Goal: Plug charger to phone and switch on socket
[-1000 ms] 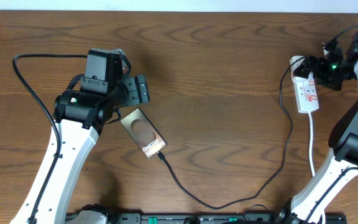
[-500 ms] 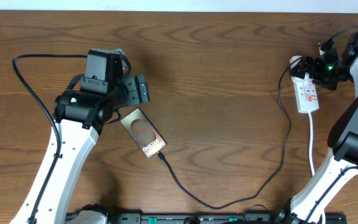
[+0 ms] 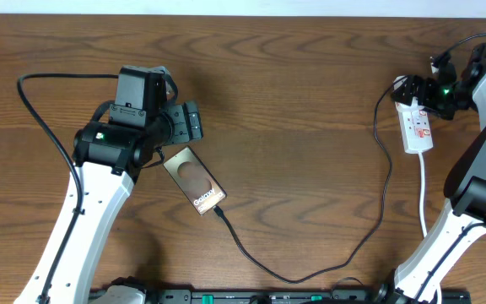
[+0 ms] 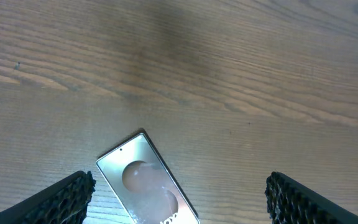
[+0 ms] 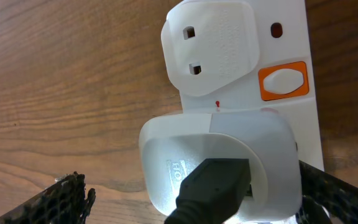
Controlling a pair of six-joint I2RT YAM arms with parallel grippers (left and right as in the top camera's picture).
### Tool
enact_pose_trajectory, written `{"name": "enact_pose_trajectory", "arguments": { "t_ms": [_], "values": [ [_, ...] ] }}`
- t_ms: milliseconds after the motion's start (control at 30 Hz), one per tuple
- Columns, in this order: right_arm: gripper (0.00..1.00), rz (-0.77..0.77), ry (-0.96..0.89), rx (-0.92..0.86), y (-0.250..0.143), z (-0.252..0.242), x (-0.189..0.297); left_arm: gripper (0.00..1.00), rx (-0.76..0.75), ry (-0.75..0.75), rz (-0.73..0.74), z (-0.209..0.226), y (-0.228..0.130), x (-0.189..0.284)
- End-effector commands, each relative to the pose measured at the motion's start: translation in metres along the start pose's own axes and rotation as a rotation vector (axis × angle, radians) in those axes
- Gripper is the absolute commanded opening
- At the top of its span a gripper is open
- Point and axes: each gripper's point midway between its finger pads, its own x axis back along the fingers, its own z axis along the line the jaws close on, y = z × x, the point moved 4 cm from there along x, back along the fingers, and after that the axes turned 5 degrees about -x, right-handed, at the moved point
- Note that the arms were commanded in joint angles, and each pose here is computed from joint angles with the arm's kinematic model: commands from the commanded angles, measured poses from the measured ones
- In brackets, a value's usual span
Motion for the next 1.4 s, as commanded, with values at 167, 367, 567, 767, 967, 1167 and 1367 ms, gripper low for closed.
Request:
{"name": "enact_pose_trajectory", "arguments": {
  "t_ms": [167, 367, 567, 767, 967, 1167, 1367],
  "values": [
    [0.99, 0.135, -0.035, -0.078, -0.025, -0.007, -0.031, 0.91, -0.010, 0.007, -0.006, 0.000, 0.003, 0.001],
    [0.99, 0.088, -0.104, -0.037, 0.000, -0.003, -0.002, 0.90, -0.010, 0.007, -0.006, 0.000, 0.003, 0.001],
    [0.99, 0.078, -0.111, -0.023, 0.004, -0.003, 0.000, 0.90, -0.010, 0.008, -0.006, 0.000, 0.003, 0.001],
    [0.99, 0.089, -0.098, -0.028, 0.001, 0.000, 0.000, 0.90, -0.010, 0.007, -0.006, 0.000, 0.003, 0.001],
    [0.99, 0.092, -0.006, -0.027, 0.000, 0.014, -0.005, 0.91, -0.010, 0.008, -0.005, 0.000, 0.003, 0.001],
    [0.99, 0.098, 0.037, -0.020, -0.003, 0.022, -0.012, 0.91, -0.010, 0.012, 0.009, 0.001, 0.000, 0.001],
    [0.99, 0.111, 0.073, -0.028, -0.007, 0.026, -0.015, 0.91, -0.010, 0.012, 0.009, 0.001, 0.000, 0.001]
  ]
}}
